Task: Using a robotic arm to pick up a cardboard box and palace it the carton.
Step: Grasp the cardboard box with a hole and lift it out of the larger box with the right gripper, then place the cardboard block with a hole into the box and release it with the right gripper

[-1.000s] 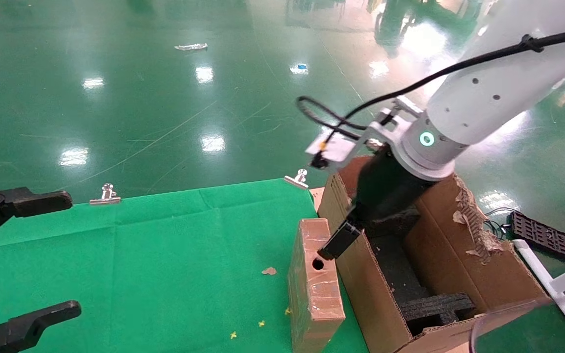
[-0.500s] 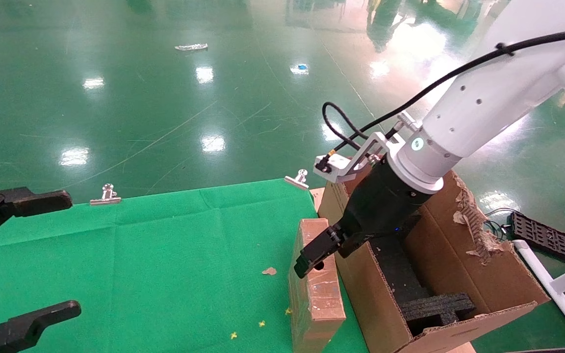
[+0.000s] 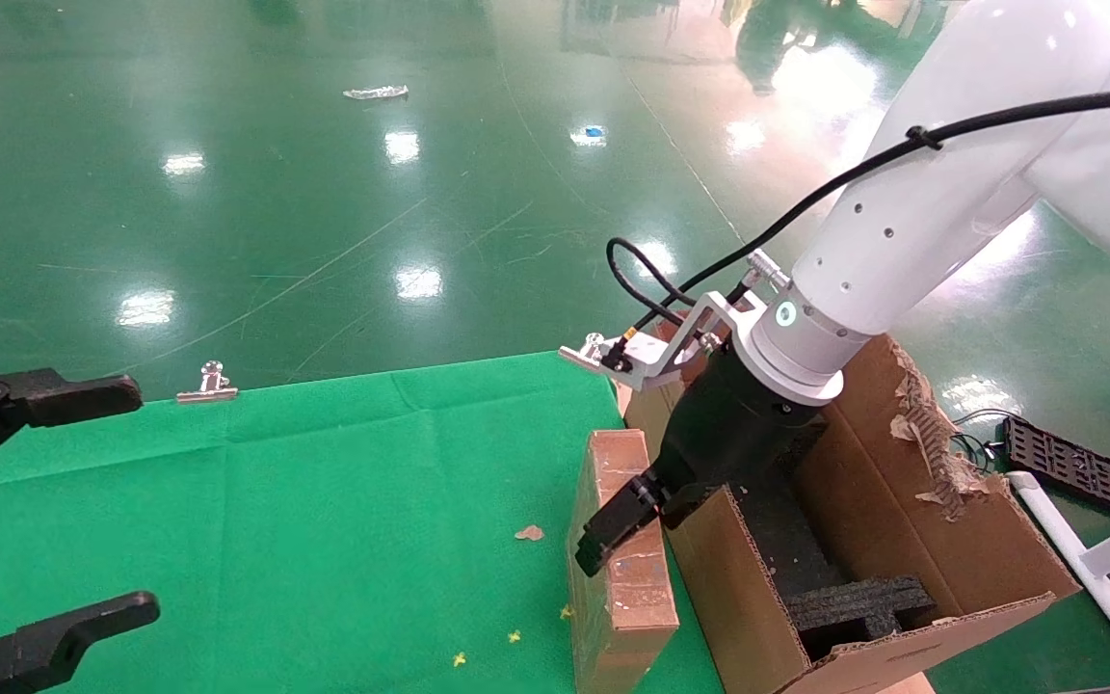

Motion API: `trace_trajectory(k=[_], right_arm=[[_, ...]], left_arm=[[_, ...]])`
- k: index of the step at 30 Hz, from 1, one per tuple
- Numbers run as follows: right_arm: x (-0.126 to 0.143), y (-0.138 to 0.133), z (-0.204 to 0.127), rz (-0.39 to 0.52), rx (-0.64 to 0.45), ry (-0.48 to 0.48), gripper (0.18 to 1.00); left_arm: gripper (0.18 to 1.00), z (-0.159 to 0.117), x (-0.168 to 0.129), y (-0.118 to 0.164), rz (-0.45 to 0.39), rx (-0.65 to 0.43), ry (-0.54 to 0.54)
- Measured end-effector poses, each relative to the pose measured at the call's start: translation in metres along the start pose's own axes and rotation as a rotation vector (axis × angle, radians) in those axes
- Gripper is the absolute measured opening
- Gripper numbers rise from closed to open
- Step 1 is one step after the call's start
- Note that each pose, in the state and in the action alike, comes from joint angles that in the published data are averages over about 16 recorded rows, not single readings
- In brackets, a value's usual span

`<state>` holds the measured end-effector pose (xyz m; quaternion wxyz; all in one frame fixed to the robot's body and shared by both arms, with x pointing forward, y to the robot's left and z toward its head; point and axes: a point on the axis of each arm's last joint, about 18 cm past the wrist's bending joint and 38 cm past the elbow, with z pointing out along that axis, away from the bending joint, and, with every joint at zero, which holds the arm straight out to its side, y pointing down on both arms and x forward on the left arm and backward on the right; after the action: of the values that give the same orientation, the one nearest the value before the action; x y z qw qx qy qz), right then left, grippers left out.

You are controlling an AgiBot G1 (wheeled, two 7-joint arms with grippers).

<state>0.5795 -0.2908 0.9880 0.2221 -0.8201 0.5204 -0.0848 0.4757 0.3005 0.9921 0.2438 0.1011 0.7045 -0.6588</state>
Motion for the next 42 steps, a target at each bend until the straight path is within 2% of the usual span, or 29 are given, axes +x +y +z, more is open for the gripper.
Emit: trace_trajectory(k=[9, 12, 18, 27, 34, 37, 42], right_arm=[[0.001, 0.006, 0.007, 0.005, -0.015, 0.011, 0.929], [0.001, 0.007, 0.009, 0.007, -0.016, 0.014, 0.883], [0.003, 0.008, 0.011, 0.010, -0.014, 0.023, 0.780], [0.006, 0.006, 0.003, -0.028, 0.026, 0.050, 0.587], [0.007, -0.002, -0.030, -0.140, 0.174, 0.061, 0.434], [0.010, -0.005, -0.055, -0.198, 0.275, 0.084, 0.381], [0.022, -0.006, -0.106, -0.268, 0.451, 0.165, 0.341]], left_arm=[[0.974, 0.000, 0.000, 0.000, 0.000, 0.000, 0.000], [0.957, 0.000, 0.000, 0.000, 0.000, 0.000, 0.000], [0.891, 0.000, 0.000, 0.000, 0.000, 0.000, 0.000], [0.715, 0.000, 0.000, 0.000, 0.000, 0.000, 0.000], [0.545, 0.000, 0.000, 0.000, 0.000, 0.000, 0.000], [0.484, 0.000, 0.000, 0.000, 0.000, 0.000, 0.000], [0.382, 0.000, 0.000, 0.000, 0.000, 0.000, 0.000]])
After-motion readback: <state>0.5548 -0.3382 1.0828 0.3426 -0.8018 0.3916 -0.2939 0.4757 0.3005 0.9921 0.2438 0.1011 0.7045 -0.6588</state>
